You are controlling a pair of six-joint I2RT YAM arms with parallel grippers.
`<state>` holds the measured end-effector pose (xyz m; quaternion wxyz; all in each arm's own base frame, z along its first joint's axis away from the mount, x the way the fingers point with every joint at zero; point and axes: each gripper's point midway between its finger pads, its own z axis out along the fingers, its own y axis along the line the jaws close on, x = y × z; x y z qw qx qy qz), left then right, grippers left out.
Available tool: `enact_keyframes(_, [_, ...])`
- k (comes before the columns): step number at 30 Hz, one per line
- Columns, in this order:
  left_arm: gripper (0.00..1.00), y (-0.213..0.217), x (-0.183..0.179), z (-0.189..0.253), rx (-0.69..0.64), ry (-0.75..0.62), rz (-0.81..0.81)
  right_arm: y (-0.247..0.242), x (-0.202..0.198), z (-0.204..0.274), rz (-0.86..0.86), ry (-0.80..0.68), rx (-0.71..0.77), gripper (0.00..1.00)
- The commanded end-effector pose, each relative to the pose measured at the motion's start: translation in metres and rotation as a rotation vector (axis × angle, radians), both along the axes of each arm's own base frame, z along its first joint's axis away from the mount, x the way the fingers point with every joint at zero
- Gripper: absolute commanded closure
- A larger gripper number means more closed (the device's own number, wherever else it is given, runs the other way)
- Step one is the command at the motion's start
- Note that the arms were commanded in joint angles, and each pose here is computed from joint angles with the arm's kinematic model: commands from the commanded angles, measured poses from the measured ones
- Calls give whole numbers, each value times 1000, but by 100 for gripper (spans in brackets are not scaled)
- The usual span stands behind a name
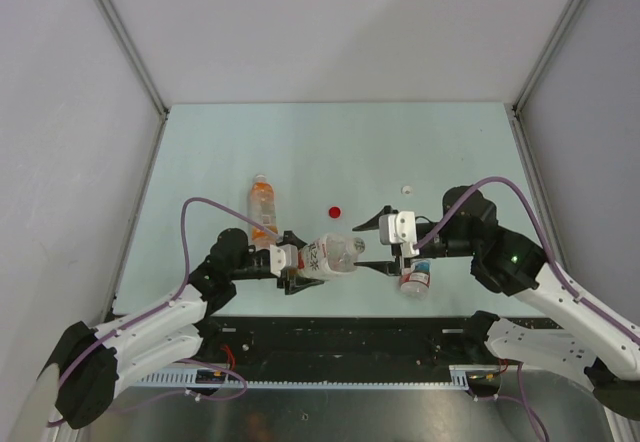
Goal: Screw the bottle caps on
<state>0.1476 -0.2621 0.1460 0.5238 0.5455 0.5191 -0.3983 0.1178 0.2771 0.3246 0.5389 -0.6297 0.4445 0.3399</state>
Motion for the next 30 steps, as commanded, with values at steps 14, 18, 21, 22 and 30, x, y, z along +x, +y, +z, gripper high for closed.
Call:
enact_keyframes(14, [100, -4, 3, 32, -59, -80, -18, -2, 5, -6, -23, 0, -35, 57])
enact_keyframes(18, [100, -5, 6, 39, -68, -87, -7, 0, 6, -6, -30, 21, -35, 72])
enact_keyframes(21, [100, -4, 21, 48, -77, -89, 69, 1, 10, -7, -65, 65, -34, 81])
enact_keyframes(22, [100, -4, 27, 53, -82, -93, 96, 1, 14, -8, -94, 89, -33, 85])
enact_keyframes(30, [100, 6, 77, 111, -139, -219, 351, 8, 64, -20, -533, 602, 82, 99])
